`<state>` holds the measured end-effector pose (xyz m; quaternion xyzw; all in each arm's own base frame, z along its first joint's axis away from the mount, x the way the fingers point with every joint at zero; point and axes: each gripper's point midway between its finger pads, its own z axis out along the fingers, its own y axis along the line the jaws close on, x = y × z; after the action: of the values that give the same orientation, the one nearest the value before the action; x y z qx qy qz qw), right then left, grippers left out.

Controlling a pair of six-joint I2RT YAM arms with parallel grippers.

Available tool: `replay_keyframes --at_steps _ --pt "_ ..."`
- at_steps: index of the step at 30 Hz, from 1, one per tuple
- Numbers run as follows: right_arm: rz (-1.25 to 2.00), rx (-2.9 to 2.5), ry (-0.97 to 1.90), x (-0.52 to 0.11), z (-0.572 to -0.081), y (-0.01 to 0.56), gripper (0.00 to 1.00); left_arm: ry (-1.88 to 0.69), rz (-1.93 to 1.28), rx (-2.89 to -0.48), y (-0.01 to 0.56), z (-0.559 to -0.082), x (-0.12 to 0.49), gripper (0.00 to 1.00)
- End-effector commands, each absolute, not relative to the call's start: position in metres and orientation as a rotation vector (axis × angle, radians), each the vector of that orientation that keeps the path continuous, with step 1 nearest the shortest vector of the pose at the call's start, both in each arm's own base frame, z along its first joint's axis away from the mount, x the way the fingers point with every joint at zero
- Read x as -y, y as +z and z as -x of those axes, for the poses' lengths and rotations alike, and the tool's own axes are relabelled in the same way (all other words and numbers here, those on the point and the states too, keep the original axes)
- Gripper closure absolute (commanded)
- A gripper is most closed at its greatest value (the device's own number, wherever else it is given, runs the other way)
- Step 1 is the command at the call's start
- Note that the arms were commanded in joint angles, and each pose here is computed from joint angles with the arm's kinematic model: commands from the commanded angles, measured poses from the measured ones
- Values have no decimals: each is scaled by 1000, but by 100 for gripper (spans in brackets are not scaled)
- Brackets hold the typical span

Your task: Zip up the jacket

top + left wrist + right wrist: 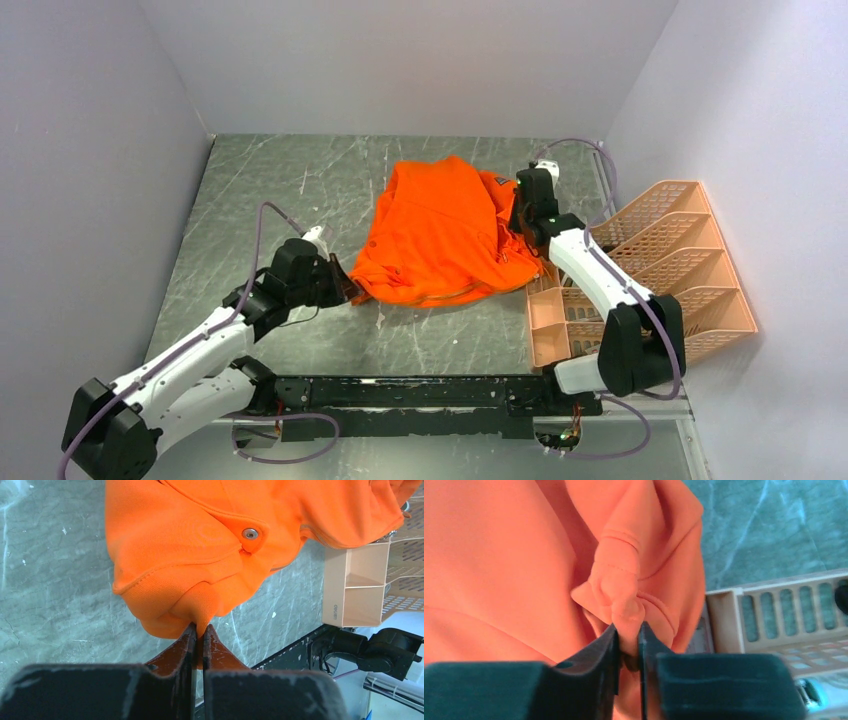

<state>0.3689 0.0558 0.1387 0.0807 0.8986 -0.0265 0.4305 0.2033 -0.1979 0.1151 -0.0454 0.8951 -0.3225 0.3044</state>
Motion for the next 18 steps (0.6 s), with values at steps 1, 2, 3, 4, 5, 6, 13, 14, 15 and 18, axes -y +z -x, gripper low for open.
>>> replay_keyframes --at_steps 1,2,3,4,5,6,13,14,15,18 --pt "-176 -2147 23 -76 -404 174 100 -881 103 -2302 139 -209 198 92" --pt "-170 -2132 40 -80 -410 182 100 -879 110 -2300 139 -208 197 92" --pt "-164 -2114 57 -84 -415 191 100 -877 117 -2297 140 -207 196 92" --pt "-152 -2092 81 -91 -421 202 100 -874 127 -2297 140 -207 195 92" --pt "-146 -2064 105 -96 -425 216 100 -873 134 -2292 142 -206 193 92" --pt "-142 -2033 130 -102 -429 231 100 -865 144 -2294 142 -206 191 92" --pt "-48 -1847 361 -177 -444 320 100 -778 257 -2187 181 -206 164 92" --pt "-34 -1828 386 -190 -446 329 100 -752 285 -2152 193 -207 155 92" --pt "-23 -1810 418 -201 -448 337 100 -726 308 -2121 203 -207 147 92" --pt "-3 -1761 534 -233 -454 360 100 -652 351 -2019 240 -205 122 92"
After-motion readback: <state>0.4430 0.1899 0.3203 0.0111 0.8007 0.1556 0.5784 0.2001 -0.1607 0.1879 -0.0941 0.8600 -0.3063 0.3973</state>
